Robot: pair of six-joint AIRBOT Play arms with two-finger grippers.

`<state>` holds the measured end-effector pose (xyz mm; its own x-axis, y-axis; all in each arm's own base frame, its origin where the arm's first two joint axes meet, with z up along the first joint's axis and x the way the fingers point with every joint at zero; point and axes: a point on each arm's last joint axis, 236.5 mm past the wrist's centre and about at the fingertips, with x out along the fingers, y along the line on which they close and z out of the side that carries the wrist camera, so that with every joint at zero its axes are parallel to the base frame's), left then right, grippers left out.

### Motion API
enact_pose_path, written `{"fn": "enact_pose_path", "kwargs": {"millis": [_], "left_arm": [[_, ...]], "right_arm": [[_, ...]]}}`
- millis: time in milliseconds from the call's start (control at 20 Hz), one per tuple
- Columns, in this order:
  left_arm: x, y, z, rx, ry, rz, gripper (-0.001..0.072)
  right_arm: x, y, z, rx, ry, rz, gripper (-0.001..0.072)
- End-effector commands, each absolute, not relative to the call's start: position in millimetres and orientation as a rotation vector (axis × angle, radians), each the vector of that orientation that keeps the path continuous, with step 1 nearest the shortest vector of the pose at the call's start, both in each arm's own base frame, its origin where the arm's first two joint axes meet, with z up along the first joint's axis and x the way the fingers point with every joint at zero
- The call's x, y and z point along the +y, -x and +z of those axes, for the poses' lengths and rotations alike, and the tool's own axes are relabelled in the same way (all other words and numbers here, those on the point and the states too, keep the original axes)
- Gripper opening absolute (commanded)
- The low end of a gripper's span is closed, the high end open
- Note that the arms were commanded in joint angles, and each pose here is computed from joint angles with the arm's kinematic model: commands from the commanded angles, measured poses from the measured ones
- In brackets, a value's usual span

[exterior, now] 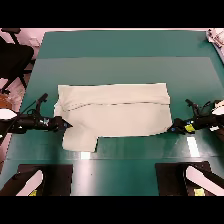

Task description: Fold the shirts.

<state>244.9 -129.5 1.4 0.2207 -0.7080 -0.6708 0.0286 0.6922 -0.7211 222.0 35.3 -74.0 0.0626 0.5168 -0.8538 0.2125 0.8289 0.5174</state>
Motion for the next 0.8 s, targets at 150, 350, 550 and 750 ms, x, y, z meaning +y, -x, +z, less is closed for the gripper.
{"fn": "enact_pose_path", "kwargs": {"millis": [150,350,550,750], "left_arm": [[-128,-290,75,1.052,0.552,-0.640,0.0023],[-115,-319,96,0.936,0.514,-0.578,0.0023],[-86,-340,84,0.887,0.424,-0.452,0.0023],[-62,-372,71,0.823,0.381,-0.357,0.0024]], "right_arm": [[18,-268,9,1.195,-0.442,0.226,0.0018],[2,-307,46,1.099,-0.397,0.214,0.0018],[1,-350,43,1.106,-0.472,0.274,0.0019],[-5,-387,20,1.148,-0.535,0.310,0.0019]]}}
